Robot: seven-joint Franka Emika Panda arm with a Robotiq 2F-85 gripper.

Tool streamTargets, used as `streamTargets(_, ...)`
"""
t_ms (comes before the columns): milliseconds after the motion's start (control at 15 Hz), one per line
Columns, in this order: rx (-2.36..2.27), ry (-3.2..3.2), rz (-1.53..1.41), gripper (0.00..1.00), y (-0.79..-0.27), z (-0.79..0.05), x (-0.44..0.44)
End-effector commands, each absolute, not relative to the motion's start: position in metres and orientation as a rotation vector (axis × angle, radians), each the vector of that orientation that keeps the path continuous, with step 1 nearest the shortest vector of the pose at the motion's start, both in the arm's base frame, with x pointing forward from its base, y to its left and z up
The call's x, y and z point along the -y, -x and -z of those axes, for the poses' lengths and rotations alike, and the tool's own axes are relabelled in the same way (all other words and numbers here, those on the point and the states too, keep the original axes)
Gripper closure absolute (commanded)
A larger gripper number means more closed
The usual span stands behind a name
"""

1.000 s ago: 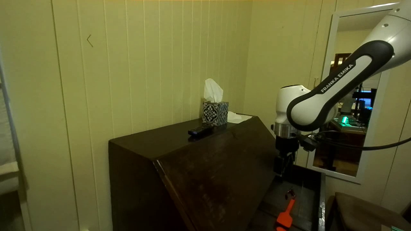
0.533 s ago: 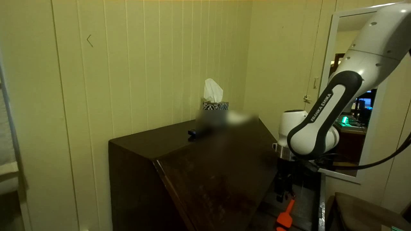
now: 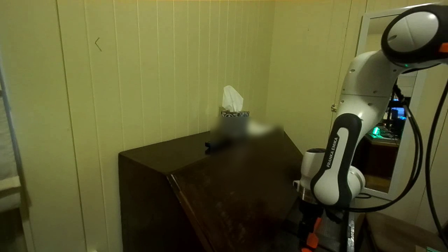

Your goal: Put the orange block on the top of the shelf

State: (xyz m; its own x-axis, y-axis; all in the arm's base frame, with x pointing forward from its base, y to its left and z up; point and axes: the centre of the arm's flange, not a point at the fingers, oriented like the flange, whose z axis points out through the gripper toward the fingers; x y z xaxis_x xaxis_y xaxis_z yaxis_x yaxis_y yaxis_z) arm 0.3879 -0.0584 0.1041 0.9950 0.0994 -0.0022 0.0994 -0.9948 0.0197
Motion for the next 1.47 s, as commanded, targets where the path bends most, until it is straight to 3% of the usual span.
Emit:
streamTargets(0,-0.153,-3.124,-0.012,0.0,-0.404,-0.069,0.068)
streamTargets(1400,-0.065,-3.172,0.124,0.0,-0.406,-0.041,0.066)
